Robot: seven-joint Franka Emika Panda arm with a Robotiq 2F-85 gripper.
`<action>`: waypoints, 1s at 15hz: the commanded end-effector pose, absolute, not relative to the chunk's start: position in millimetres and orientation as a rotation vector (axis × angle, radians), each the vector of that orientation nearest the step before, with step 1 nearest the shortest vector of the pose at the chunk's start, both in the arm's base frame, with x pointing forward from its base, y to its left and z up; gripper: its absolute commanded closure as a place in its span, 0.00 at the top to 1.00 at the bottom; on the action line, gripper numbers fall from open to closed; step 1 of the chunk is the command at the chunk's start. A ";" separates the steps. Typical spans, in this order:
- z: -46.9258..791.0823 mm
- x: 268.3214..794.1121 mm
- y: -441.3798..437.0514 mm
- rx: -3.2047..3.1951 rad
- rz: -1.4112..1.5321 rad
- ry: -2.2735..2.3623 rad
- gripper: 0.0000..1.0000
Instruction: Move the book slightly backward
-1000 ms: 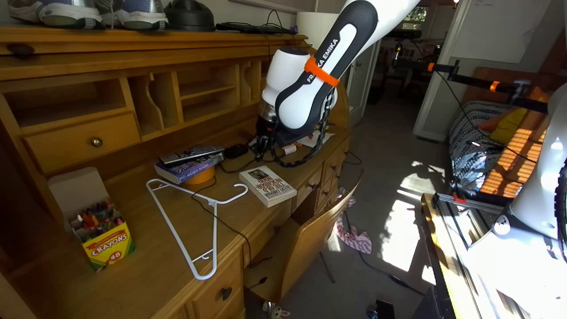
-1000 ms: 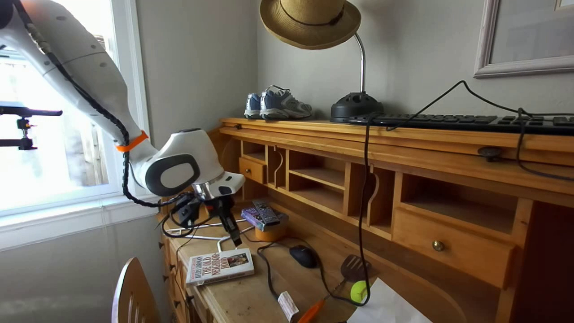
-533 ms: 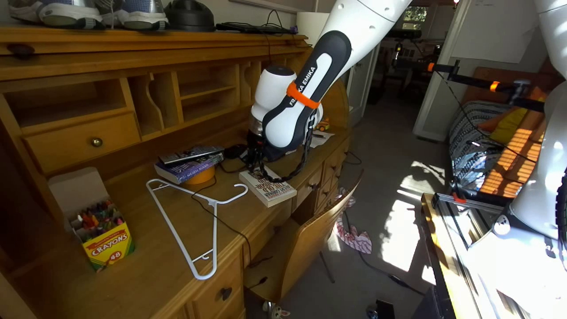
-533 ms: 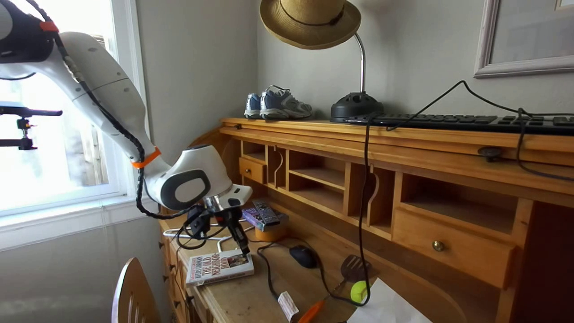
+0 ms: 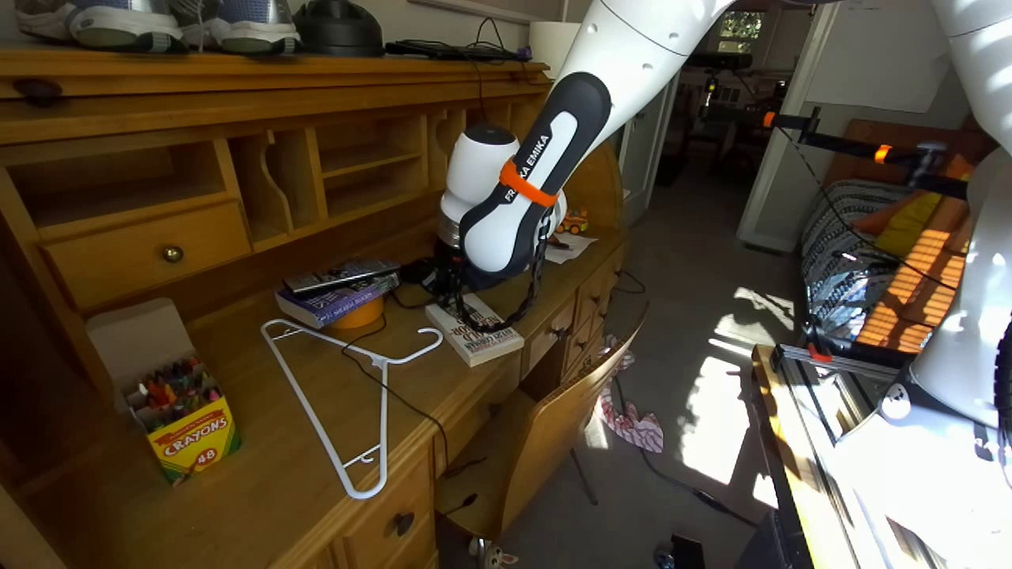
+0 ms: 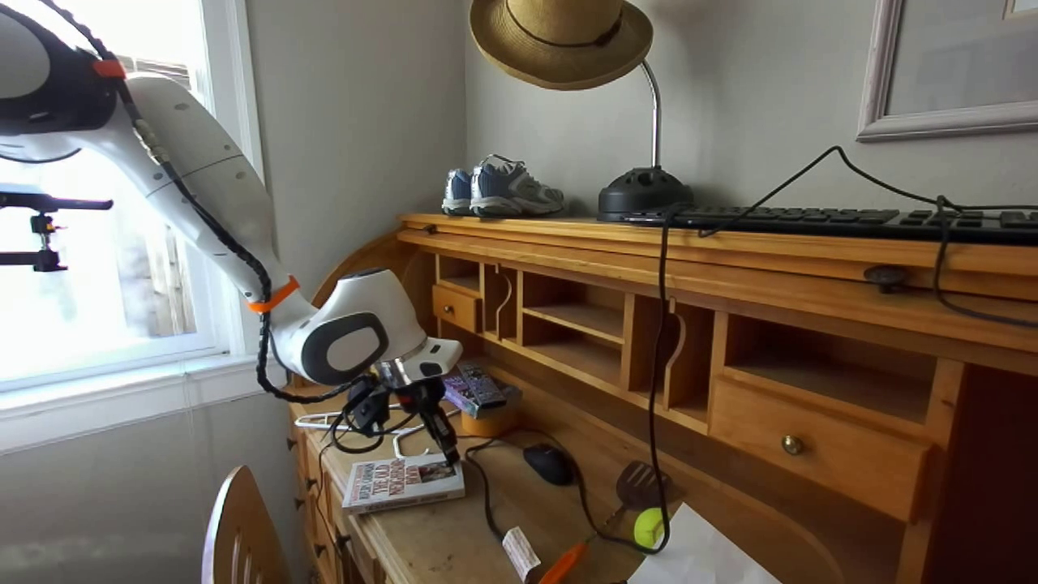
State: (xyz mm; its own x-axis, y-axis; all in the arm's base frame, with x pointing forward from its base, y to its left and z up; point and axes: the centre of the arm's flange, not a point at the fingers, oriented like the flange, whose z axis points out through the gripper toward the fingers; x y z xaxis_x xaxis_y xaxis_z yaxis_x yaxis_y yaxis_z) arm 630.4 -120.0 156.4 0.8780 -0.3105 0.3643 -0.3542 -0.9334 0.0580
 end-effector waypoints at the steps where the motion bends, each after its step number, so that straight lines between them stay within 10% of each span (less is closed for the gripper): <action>1: 141.1 631.1 -126.9 2.894 0.474 -0.547 0.00; 15: 146.1 598.0 -126.2 2.923 0.407 -0.371 0.00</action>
